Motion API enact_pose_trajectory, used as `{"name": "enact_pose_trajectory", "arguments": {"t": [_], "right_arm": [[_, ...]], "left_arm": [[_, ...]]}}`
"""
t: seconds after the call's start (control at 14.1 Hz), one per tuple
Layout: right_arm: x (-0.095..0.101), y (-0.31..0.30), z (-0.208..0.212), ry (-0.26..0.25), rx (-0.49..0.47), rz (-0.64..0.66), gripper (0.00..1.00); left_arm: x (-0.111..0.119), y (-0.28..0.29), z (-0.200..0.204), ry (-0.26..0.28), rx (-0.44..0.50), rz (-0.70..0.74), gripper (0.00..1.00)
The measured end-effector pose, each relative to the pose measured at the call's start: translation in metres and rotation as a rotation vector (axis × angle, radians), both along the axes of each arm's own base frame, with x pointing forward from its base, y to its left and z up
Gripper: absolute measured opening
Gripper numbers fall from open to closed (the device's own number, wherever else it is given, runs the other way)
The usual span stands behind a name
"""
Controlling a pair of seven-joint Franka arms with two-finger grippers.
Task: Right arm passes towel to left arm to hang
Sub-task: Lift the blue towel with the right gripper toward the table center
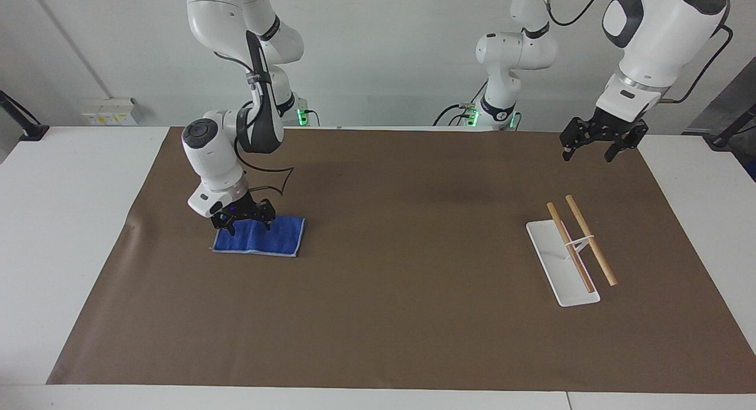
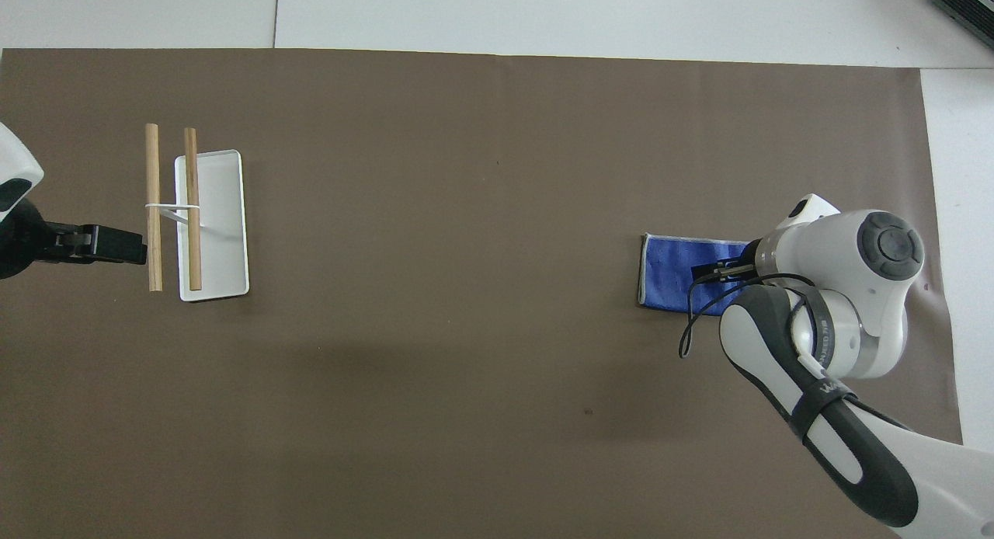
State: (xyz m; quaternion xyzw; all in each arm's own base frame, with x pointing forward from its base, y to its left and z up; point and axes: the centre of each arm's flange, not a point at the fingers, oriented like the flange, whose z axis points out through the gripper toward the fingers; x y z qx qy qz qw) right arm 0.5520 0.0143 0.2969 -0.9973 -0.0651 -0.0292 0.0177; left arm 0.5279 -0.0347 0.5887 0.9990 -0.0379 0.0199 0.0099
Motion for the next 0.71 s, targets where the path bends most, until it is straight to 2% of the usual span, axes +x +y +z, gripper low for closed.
{"name": "enact_pose_trajectory", "arguments": {"t": [0.07, 0.14, 0.28, 0.43, 0.5, 0.71], "right_arm": [[-0.0019, -0.0001, -0.0024, 0.006, 0.000, -0.004, 0.94], [-0.0033, -0.0001, -0.0041, 0.010, 0.000, -0.006, 0.85], [-0.0046, -0.0002, -0.0059, 0.014, 0.000, -0.011, 0.59], [-0.0058, -0.0002, -0.0092, 0.021, 0.000, -0.012, 0.57], [-0.0053, -0.0007, -0.0090, 0.018, 0.000, -0.014, 0.49], [-0.0037, -0.0014, -0.0069, 0.014, 0.001, -0.039, 0.14]], "left_arm": [[0.0000, 0.0000, 0.0000, 0.000, 0.000, 0.000, 1.00], [0.0000, 0.0000, 0.0000, 0.000, 0.000, 0.000, 1.00], [0.0000, 0.0000, 0.0000, 0.000, 0.000, 0.000, 1.00], [0.0000, 0.0000, 0.0000, 0.000, 0.000, 0.000, 1.00], [0.0000, 0.0000, 0.0000, 0.000, 0.000, 0.000, 1.00], [0.0000, 0.0000, 0.0000, 0.000, 0.000, 0.000, 1.00]]}}
